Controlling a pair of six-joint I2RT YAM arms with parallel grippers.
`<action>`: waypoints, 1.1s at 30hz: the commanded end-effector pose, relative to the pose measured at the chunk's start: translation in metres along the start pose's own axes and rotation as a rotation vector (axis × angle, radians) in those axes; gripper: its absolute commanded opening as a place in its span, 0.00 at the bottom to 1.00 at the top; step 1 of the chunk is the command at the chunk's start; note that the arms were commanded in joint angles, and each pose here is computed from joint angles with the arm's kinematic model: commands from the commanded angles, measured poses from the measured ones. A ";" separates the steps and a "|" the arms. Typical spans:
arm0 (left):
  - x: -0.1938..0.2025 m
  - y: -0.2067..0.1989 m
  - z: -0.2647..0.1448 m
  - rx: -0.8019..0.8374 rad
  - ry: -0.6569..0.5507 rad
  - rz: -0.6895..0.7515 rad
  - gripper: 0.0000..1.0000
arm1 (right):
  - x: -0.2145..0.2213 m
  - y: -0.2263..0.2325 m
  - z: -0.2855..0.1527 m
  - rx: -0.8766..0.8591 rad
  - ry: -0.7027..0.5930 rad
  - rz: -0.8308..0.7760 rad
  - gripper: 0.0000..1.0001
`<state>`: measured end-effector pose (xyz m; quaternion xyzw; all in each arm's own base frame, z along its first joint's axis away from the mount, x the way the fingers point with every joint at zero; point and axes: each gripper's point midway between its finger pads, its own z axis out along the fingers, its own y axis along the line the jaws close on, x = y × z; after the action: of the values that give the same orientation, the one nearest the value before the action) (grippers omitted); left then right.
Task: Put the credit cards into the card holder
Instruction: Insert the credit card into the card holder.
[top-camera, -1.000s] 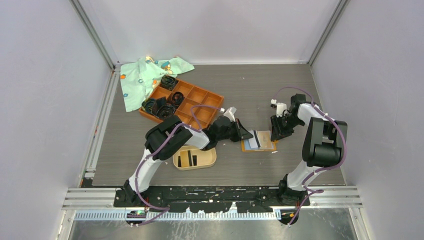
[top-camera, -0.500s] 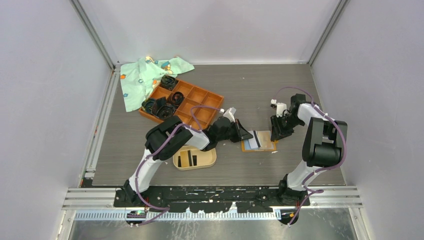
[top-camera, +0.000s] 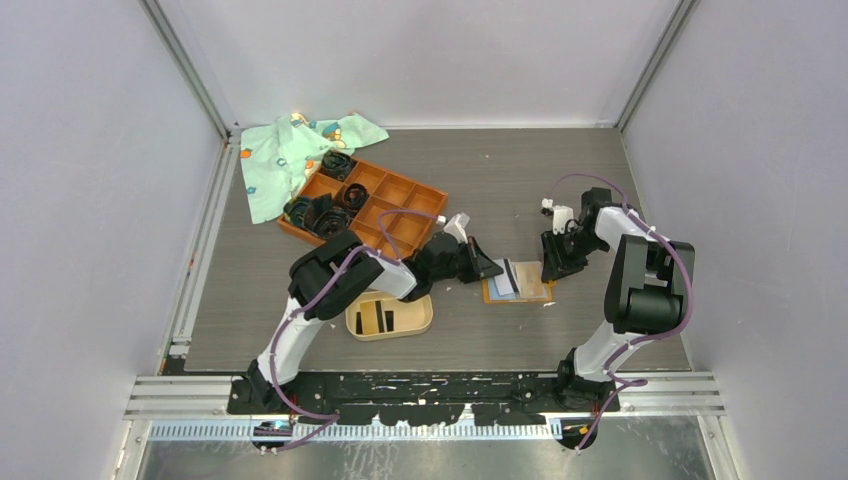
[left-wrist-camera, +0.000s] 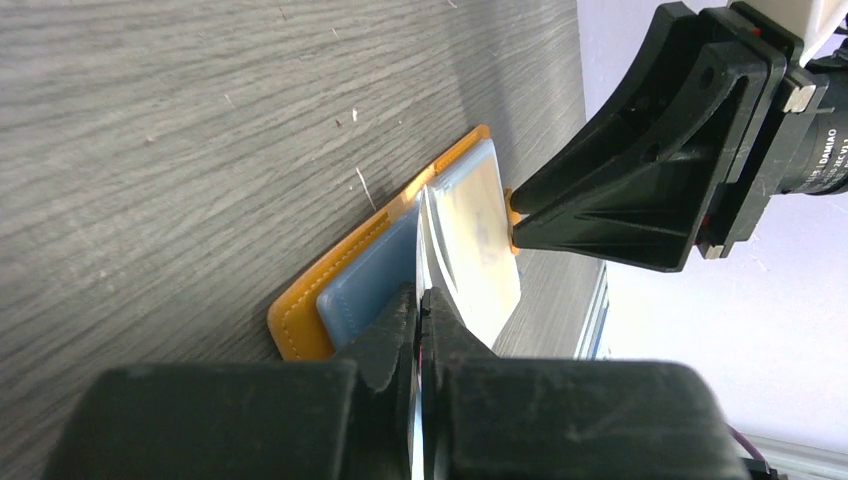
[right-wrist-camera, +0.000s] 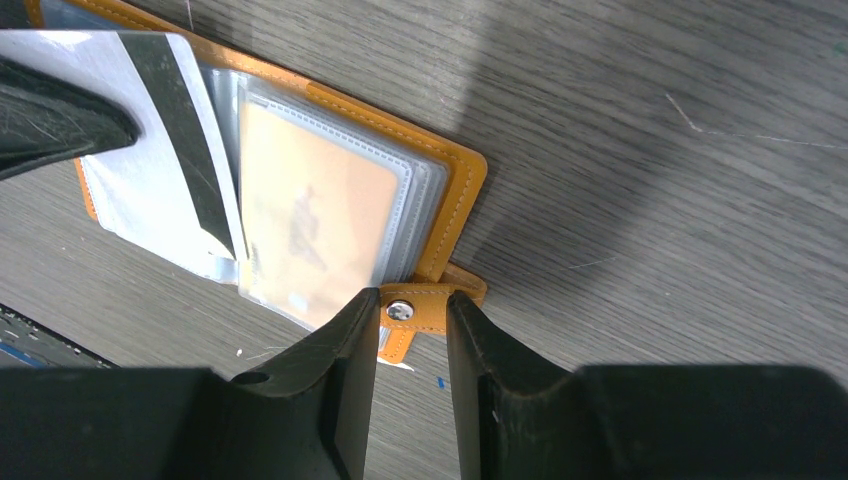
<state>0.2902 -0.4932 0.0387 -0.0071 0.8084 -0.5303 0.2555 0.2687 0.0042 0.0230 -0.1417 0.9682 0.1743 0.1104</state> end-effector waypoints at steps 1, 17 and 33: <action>-0.020 -0.006 -0.005 0.010 -0.057 0.061 0.00 | -0.005 0.000 -0.004 -0.010 -0.011 -0.014 0.36; -0.007 -0.020 0.005 0.090 -0.015 0.067 0.00 | -0.006 0.000 -0.003 -0.012 -0.010 -0.012 0.37; 0.014 -0.013 0.007 0.072 -0.002 0.061 0.00 | -0.006 0.001 -0.003 -0.018 -0.008 -0.012 0.36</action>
<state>0.2796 -0.5046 0.0431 0.0183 0.7935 -0.5500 0.2598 0.2686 0.0045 0.0230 -0.1420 0.9680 0.1751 0.1101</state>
